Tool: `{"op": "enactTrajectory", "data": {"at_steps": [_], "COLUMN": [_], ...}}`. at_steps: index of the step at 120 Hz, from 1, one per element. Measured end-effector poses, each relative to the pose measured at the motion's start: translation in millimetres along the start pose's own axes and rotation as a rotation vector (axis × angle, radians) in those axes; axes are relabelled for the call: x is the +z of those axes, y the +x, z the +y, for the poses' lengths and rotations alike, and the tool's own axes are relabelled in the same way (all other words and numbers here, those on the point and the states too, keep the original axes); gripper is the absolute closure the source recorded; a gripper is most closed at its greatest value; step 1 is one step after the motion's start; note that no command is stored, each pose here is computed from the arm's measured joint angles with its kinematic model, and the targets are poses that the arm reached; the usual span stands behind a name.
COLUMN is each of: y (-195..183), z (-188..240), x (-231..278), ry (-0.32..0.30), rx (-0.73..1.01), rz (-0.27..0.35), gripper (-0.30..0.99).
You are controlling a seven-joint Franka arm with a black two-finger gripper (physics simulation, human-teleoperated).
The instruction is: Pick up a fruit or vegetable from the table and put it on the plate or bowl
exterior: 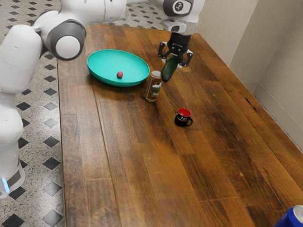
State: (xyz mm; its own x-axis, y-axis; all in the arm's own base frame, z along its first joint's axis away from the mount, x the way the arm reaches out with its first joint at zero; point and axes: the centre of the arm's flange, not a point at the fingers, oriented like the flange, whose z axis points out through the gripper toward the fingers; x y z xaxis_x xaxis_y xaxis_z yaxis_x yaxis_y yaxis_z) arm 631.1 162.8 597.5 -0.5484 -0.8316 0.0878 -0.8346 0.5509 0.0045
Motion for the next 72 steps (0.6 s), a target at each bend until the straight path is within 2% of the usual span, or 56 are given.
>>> {"op": "enactTrajectory", "data": {"at_steps": [19, 35, 50, 58, 72], "y": [-78.6, -104.7, -136.1, -143.4, -148.4], "z": [116.8, 166.5, 245.6, 265.9, 275.2], "x": [3.9, 16.1, 31.0, 38.6, 52.5], "ry": [-0.016, -0.027, -0.03, -0.033, -0.042], "rx": [-0.264, -0.389, -0.57, -0.626, -0.671], "rz": [0.061, 0.107, 0.152, 0.171, 0.201], "gripper": [0.47, 0.47, 0.47, 0.47, 0.47]}}
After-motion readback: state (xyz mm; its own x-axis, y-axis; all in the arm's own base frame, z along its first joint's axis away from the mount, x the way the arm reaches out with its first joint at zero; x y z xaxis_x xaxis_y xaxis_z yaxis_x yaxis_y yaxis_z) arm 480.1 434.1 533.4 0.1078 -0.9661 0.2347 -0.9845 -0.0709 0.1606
